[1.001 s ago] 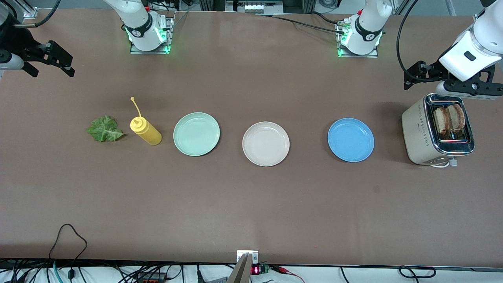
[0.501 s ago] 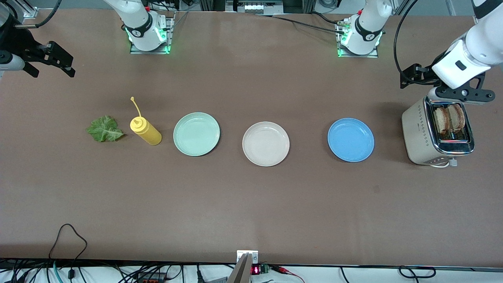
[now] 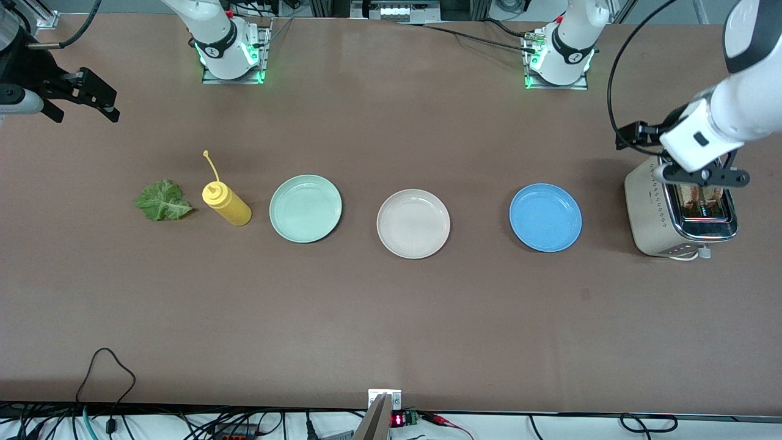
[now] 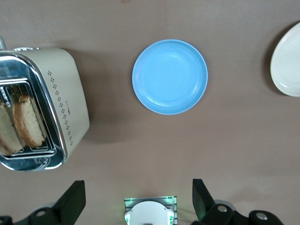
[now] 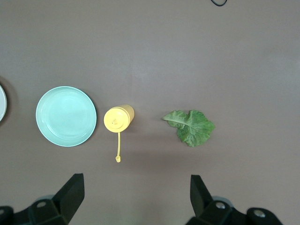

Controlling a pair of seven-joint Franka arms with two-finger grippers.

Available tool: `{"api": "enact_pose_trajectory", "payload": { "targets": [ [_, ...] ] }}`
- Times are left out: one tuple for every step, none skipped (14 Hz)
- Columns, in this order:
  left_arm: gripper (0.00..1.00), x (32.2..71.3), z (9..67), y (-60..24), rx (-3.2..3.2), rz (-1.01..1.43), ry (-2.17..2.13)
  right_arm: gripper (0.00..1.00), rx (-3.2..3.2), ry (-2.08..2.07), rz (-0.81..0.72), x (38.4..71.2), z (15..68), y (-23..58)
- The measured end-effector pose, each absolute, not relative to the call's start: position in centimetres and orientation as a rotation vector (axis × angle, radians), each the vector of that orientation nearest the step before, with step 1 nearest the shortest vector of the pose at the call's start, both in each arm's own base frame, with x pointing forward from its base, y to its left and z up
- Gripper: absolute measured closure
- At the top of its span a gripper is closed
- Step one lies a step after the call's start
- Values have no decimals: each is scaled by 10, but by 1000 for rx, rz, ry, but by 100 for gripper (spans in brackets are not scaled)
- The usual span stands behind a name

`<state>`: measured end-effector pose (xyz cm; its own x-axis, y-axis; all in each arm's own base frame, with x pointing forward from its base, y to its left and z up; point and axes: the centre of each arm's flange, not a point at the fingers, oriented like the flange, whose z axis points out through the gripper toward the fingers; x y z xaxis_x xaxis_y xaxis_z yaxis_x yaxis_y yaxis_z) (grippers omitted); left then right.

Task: Make sandwich in beige plate with both arms
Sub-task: 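Move the left gripper down over the toast in the toaster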

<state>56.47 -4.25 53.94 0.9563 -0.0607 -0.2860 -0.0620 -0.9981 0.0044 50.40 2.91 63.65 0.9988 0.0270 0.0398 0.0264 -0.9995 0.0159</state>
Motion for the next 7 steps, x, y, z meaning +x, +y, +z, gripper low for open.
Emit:
{"api": "enact_pose_trajectory", "payload": {
  "targets": [
    [0, 574, 536, -38, -3104, 458, 83, 0, 3125, 42, 60, 505, 636, 29],
    [0, 580, 533, -32, -3105, 468, 67, 0, 3125, 42, 61, 505, 635, 29],
    [0, 584, 529, -26, -3105, 477, 54, 0, 3125, 42, 66, 506, 635, 29],
    [0, 587, 526, -23, -3108, 468, 46, 0, 3125, 43, 74, 506, 635, 29],
    [0, 591, 525, -22, -3112, 435, 42, 0, 3125, 43, 77, 507, 635, 29],
    [0, 594, 524, -20, -3106, 398, 42, 0, 3125, 44, 79, 507, 635, 29],
    [0, 596, 522, -17, -3077, 368, 44, 0, 3125, 45, 83, 508, 635, 29]
  ]
}}
